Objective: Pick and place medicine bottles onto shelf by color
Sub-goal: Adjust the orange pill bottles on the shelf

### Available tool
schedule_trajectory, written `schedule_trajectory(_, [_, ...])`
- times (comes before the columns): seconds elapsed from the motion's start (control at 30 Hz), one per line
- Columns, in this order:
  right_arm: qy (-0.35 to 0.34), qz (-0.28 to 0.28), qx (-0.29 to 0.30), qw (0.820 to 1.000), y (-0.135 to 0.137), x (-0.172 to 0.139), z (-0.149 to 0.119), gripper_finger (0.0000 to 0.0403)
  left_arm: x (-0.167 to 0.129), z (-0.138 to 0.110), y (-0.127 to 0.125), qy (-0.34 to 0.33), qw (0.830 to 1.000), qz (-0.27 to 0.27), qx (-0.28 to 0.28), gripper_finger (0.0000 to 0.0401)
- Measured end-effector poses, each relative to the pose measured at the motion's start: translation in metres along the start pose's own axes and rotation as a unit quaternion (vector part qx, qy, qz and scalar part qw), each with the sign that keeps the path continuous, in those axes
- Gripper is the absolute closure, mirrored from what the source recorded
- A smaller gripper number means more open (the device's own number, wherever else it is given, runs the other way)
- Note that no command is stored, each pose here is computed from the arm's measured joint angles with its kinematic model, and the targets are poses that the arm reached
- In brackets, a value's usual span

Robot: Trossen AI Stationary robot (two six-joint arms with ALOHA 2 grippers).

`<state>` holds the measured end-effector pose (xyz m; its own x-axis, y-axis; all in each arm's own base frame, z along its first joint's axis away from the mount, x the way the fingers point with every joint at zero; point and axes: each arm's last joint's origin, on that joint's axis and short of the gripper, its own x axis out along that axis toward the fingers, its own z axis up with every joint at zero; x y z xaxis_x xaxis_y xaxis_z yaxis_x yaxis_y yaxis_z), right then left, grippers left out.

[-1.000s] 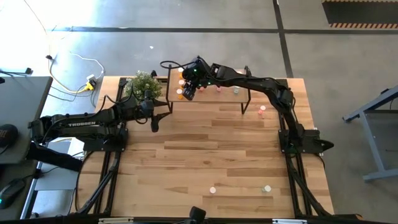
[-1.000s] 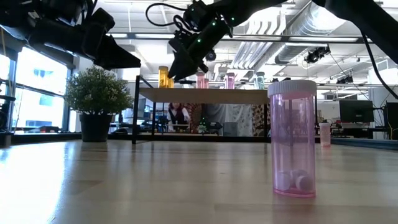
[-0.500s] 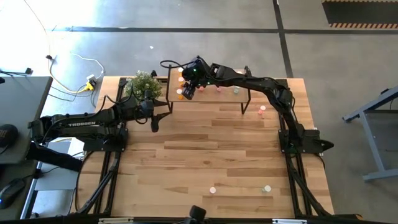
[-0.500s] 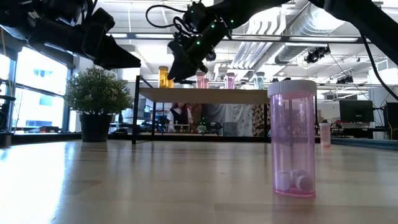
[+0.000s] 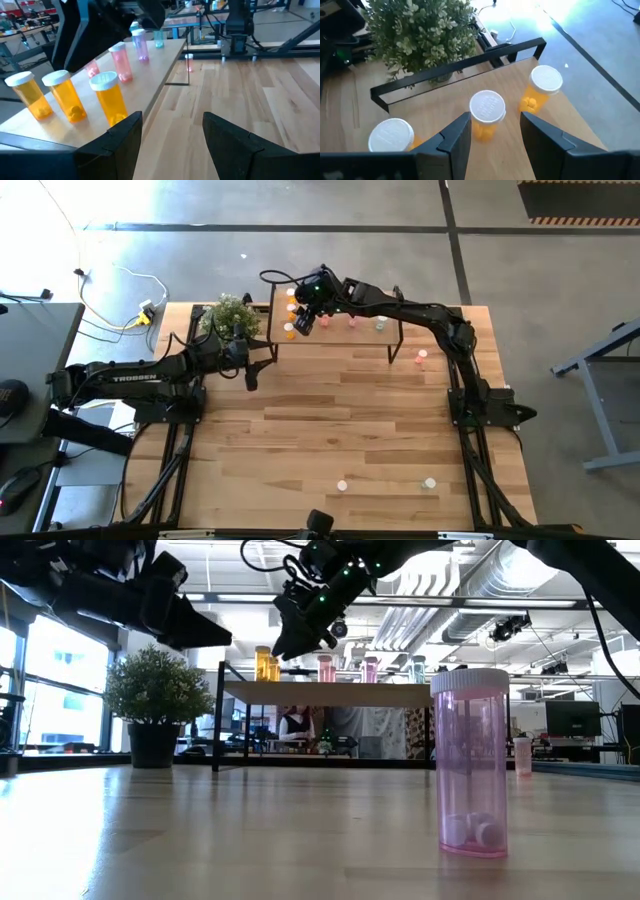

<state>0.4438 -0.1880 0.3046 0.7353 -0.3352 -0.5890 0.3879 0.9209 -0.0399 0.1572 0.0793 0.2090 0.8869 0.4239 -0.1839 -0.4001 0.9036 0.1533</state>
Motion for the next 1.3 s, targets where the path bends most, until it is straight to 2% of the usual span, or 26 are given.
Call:
schedule_trajectory(0.2, [-0.007,0.0,-0.008,1.0,0.0,-0.009,0.01,0.0242,0.005,0.002,0.001,-0.018,1.0,0.011,0.006,0.0201])
schedule_trajectory(0.57, [0.002,-0.002,-0.028,1.0,-0.002,-0.042,0.035,0.0242,0.021,-0.002,0.01,-0.003,0.999,0.033,0.0,0.0201])
schedule_trajectory(0.77, [0.019,-0.04,-0.038,0.998,-0.004,-0.049,0.037,0.0242,0.035,0.004,0.014,0.017,0.999,0.043,-0.012,0.0201])
schedule_trajectory(0.87, [0.031,-0.039,-0.039,0.998,-0.004,-0.049,0.035,0.0242,0.037,0.001,0.016,0.027,0.998,0.056,-0.016,0.0201])
schedule_trajectory(1.3, [0.039,-0.038,-0.043,0.998,-0.004,-0.049,0.033,0.0242,0.052,0.004,0.017,0.035,0.998,0.052,-0.027,0.0201])
